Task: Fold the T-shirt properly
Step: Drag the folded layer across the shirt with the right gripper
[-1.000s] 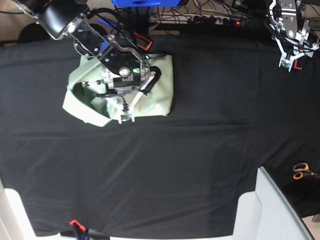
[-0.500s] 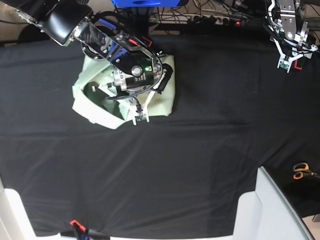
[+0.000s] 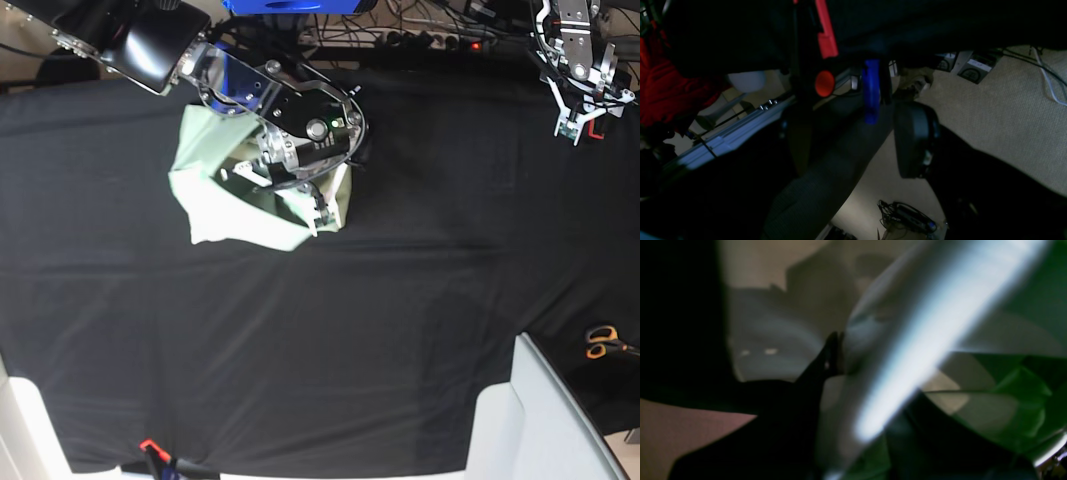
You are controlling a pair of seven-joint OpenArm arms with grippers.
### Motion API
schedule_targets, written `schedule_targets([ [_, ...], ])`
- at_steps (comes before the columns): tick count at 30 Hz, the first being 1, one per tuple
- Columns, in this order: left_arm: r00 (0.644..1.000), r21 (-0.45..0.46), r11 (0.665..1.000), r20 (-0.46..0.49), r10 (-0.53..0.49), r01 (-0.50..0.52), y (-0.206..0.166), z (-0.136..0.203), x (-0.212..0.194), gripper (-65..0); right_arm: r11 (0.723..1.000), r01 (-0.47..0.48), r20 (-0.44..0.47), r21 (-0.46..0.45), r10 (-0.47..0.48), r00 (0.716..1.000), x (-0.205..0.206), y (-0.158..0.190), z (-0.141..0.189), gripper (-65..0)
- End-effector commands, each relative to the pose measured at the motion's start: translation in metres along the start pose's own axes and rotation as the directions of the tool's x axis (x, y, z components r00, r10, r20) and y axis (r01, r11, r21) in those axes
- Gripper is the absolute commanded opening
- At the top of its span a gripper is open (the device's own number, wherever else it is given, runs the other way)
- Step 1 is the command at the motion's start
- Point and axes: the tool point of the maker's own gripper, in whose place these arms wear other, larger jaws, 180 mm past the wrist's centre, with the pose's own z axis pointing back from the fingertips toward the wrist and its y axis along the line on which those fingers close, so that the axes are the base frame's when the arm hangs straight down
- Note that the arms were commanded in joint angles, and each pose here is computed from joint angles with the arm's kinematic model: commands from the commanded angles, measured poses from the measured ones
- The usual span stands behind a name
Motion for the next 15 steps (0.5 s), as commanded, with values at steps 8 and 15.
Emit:
schedule_targets([
  [8,1.0,0.036,0.999,-0.003,-0.003,0.003,0.012,0.002,0.0,-27.0,0.999,0.003,0.056,-0.035,-0.001,0.998,0.028,-0.008,-0.001,-64.9],
  [15,1.0,0.036,0.999,-0.003,-0.003,0.003,0.012,0.002,0.0,-27.0,0.999,-0.028,0.081,-0.024,0.03,0.996,0.037,0.002,0.006,-64.9],
])
